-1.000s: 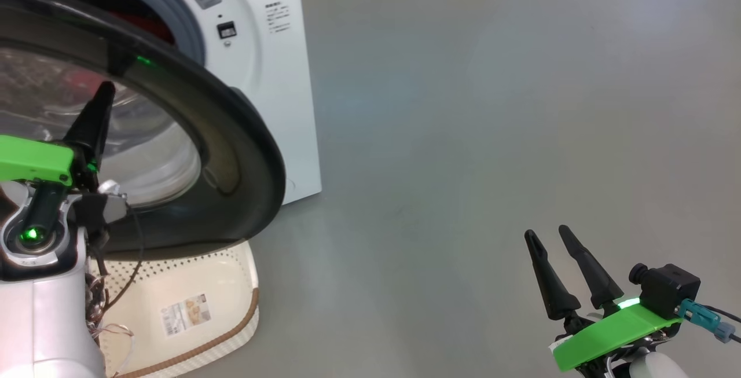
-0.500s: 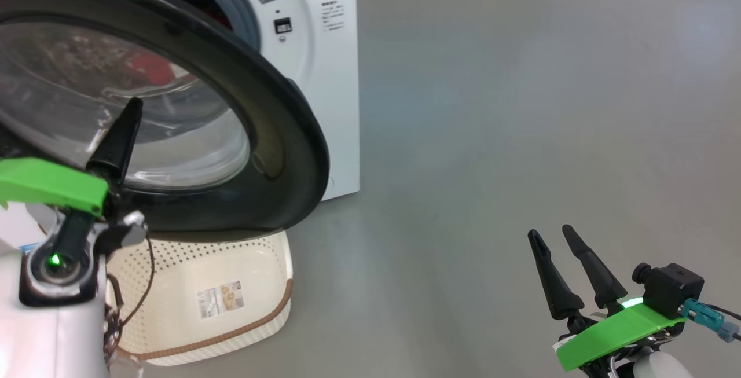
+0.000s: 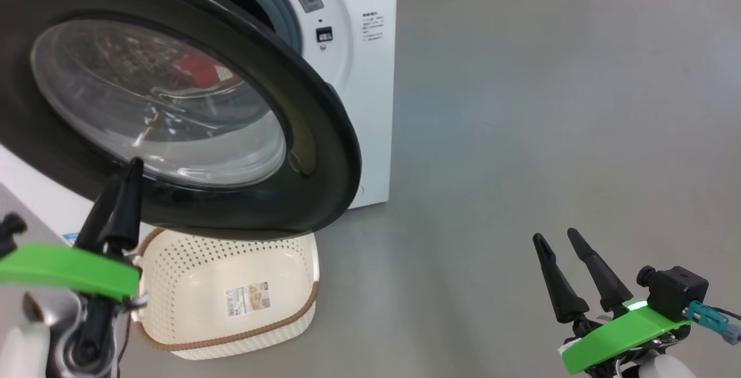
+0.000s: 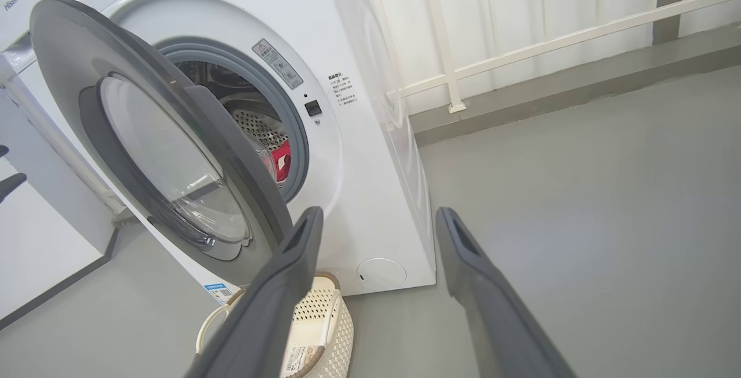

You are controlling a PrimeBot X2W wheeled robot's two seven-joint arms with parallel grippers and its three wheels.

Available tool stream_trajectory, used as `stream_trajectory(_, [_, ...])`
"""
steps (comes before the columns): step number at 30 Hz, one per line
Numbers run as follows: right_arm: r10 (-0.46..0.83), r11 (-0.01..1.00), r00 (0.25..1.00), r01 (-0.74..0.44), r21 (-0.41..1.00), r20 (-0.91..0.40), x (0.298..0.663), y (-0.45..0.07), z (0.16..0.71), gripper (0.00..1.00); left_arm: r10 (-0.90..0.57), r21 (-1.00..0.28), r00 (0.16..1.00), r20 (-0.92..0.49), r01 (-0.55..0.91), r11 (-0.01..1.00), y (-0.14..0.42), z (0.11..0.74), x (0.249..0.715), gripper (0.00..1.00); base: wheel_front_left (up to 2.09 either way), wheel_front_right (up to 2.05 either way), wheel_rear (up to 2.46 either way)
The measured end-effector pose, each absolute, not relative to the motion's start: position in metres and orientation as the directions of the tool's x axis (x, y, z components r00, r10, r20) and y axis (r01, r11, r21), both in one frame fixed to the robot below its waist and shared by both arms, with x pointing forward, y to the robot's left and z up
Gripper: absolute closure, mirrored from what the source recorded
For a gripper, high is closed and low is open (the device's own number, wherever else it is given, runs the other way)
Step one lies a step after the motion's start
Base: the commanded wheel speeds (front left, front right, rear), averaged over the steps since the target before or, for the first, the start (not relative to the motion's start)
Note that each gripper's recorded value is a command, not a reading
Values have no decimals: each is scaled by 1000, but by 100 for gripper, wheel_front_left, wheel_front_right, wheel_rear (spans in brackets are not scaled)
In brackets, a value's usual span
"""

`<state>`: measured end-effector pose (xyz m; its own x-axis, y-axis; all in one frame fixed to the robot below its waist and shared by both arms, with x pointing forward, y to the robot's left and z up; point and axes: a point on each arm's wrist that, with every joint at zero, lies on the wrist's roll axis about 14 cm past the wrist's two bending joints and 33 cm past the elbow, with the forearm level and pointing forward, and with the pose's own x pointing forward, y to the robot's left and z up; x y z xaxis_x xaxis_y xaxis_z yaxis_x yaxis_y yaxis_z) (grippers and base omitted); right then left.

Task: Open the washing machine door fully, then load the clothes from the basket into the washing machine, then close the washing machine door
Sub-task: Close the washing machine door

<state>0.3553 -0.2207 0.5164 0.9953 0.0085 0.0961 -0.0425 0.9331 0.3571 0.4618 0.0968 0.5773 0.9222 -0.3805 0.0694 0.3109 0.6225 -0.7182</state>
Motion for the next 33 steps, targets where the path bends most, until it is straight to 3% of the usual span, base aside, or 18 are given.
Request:
stream_trajectory(14, [59,936,991,-97,337,123,358,-210,526,0,-268,-498,957,107,285,819,130,543,406,0,0,0,0])
stream_trajectory(33, [77,939,990,-113,326,121,363,-208,526,0,-202,-346,975,90,221,912,133,511,381,0,0,0,0])
